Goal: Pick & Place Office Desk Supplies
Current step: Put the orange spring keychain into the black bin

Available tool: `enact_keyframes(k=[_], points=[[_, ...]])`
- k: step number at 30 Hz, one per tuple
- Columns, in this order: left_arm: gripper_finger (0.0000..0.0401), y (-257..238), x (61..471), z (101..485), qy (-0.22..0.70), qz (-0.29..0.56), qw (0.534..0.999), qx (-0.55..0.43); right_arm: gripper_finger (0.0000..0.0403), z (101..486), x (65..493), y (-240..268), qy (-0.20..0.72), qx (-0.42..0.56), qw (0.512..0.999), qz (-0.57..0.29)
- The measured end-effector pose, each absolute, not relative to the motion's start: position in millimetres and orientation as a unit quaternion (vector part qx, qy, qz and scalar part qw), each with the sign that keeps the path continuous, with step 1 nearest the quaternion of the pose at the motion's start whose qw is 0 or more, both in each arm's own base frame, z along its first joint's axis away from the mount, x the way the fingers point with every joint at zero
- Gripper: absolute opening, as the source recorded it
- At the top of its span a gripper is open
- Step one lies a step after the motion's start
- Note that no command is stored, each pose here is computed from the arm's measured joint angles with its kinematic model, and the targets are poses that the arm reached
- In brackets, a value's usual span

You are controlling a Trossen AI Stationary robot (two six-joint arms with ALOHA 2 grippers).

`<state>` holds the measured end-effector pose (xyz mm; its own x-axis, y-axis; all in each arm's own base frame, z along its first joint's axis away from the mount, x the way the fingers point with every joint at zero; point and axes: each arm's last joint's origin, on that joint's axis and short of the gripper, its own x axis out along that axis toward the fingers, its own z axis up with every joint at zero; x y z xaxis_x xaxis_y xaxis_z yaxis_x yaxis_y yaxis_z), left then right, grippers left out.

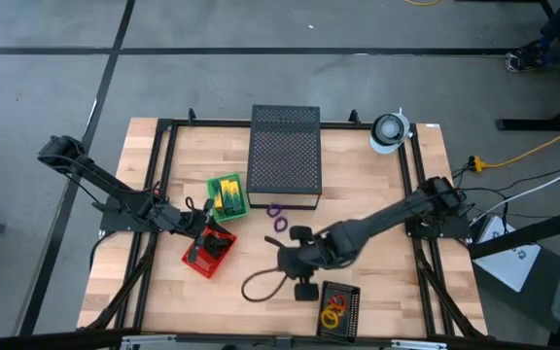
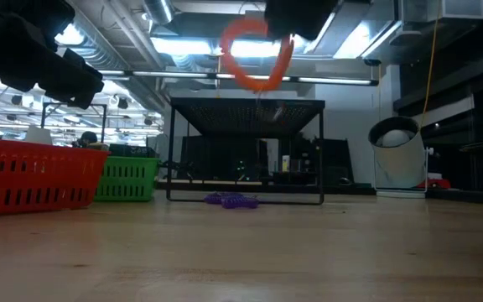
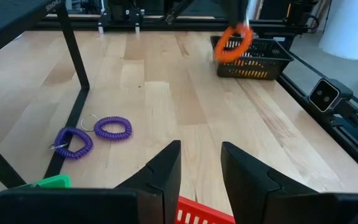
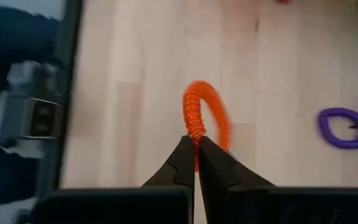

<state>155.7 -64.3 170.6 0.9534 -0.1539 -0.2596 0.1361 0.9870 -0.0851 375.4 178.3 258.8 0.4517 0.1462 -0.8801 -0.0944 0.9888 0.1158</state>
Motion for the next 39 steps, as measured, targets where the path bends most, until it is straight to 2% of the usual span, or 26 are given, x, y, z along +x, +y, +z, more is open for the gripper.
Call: enact_keyframes(k=[5,14,24,30,34,39], points=[[0.0109,-64,156,171,0.134,-0.073,0.988,-0.033,0.0002,275,347,208,0.526,0.064,0.846,0.061],[0.0109,-64,156,170,0.134,-0.073,0.988,-0.034,0.0001,259,296,247,0.602,0.108,0.791,-0.032],[0.0109,-64,156,170,0.134,-0.073,0.988,-0.034,0.0001,250,275,270,0.603,0.16,0.78,-0.054],[0.0109,-64,156,170,0.134,-0.073,0.988,-0.034,0.0004,224,275,276,0.598,0.199,0.776,-0.029],[0.0109,-64,156,170,0.134,-0.073,0.988,-0.034,0.004,209,271,270,0.61,0.223,0.757,-0.069],[0.0109,-64,156,171,0.134,-0.073,0.988,-0.036,0.0128,206,274,267,0.615,0.222,0.754,-0.064]])
